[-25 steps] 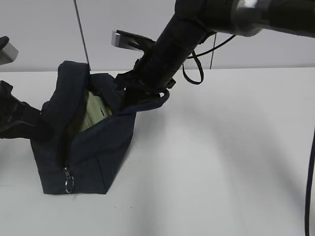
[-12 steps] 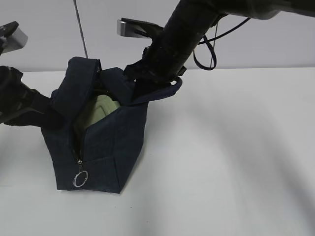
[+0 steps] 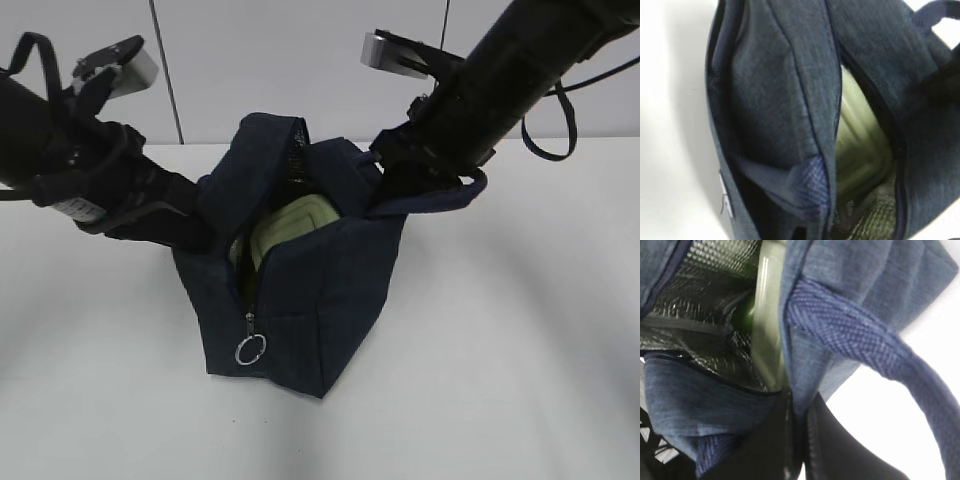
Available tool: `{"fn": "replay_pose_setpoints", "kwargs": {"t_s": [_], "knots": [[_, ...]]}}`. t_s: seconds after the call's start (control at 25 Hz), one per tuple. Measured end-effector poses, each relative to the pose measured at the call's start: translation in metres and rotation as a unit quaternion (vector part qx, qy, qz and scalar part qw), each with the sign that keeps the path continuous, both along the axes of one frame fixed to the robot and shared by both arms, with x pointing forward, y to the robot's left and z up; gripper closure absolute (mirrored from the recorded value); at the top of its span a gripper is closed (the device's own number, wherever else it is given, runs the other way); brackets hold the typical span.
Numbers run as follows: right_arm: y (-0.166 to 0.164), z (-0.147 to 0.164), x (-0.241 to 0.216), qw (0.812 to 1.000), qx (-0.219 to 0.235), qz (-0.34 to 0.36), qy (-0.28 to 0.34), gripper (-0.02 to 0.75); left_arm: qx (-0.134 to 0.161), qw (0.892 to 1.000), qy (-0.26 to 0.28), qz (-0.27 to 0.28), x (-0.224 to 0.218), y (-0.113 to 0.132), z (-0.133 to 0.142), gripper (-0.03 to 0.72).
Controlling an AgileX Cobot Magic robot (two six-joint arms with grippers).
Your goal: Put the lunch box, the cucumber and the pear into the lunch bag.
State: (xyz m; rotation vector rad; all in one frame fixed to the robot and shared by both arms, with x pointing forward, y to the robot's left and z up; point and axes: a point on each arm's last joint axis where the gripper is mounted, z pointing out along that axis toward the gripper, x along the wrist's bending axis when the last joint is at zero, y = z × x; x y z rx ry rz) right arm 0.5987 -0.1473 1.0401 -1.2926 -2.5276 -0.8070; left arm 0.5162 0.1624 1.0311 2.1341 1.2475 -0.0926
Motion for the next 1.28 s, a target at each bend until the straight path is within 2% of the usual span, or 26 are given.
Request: {"fn": "replay_pose_setpoints", "kwargs": {"t_s": [0.2, 0.44, 0.52, 0.6, 0.68, 0.76, 0.84, 1.04, 1.16, 1.28], "knots": [[-0.003, -0.018, -0.007, 1.000, 0.006, -0.004, 0.006, 0.729, 0.001, 1.000, 0.020, -0.012, 0.003, -0.014, -0.009, 0.706], [-0.001, -0.019, -0.007, 1.000, 0.018, 0.008, -0.010, 0.708, 0.002, 1.000, 0.023, -0.012, 0.003, -0.015, -0.010, 0.688], [0.000, -0.018, -0.007, 1.000, 0.024, 0.013, -0.014, 0.633, 0.001, 1.000, 0.024, -0.011, 0.003, -0.015, -0.011, 0.633], [0.001, -0.016, -0.008, 0.999, 0.032, 0.013, -0.016, 0.496, 0.001, 1.000, 0.023, -0.010, 0.004, -0.015, -0.011, 0.552], [0.001, -0.012, -0.009, 0.999, 0.039, 0.011, -0.019, 0.394, -0.001, 1.000, 0.023, -0.008, 0.004, -0.015, -0.010, 0.463], [0.001, -0.004, -0.011, 0.999, 0.044, 0.011, -0.028, 0.349, -0.004, 1.000, 0.023, -0.007, 0.004, -0.015, -0.010, 0.393], [-0.001, 0.006, -0.014, 0.998, 0.047, 0.009, -0.044, 0.335, -0.008, 1.000, 0.010, -0.005, 0.002, -0.014, -0.003, 0.361], [-0.006, 0.047, -0.029, 0.992, 0.063, -0.001, -0.112, 0.332, -0.030, 0.998, -0.061, 0.012, -0.008, -0.008, 0.031, 0.347], [-0.010, 0.069, -0.042, 0.986, 0.070, -0.001, -0.150, 0.368, -0.042, 0.992, -0.115, 0.028, -0.018, -0.002, 0.050, 0.347], [-0.016, 0.075, -0.060, 0.979, 0.071, -0.007, -0.189, 0.430, -0.047, 0.983, -0.169, 0.046, -0.034, 0.005, 0.057, 0.347]]}}
